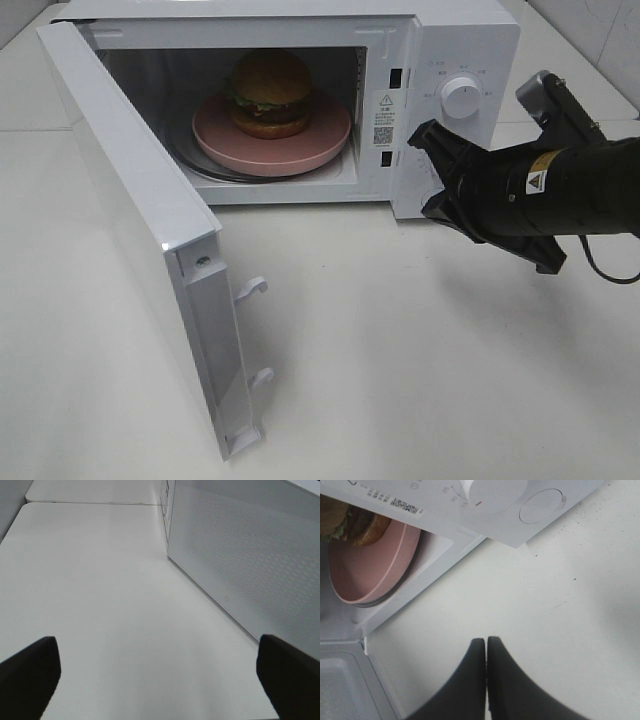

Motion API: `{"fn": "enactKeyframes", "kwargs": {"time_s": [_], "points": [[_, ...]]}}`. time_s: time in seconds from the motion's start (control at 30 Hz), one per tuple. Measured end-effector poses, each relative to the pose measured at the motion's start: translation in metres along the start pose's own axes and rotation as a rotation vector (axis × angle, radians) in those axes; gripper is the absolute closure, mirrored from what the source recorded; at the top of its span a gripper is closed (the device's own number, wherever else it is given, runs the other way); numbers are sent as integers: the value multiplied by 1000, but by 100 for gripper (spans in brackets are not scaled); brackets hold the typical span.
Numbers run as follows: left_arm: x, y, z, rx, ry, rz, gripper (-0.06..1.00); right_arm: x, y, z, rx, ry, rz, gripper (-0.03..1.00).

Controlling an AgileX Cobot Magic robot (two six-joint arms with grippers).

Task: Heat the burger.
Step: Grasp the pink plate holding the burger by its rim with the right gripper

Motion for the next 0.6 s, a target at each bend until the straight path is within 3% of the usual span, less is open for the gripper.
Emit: {"fn": "enactKeyframes", "kwargs": {"time_s": [0.23, 0.33, 0.4, 0.6], "points": [[0, 0, 0, 0, 0, 0, -5, 1, 17, -5, 65, 207, 26, 96], [0, 0, 0, 0, 0, 0, -5, 1, 19, -7, 77, 237, 33, 96], [0, 0, 0, 0, 0, 0, -5, 1, 28, -10, 104, 341, 50, 96], [0, 0, 0, 0, 0, 0, -5, 4, 35, -17, 148, 451, 83, 96]]}}
Point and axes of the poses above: a point on each arm's last joint axis where the gripper is mounted, y pointing back along that axis away from the gripper, z along the wrist's bending axis when the last joint is at zero, x = y × z, the point moved 9 cm from there along -y, pointing out along that axis toward the gripper, and after that the axes turned 12 degrees about -y, right-handed, at the moved point
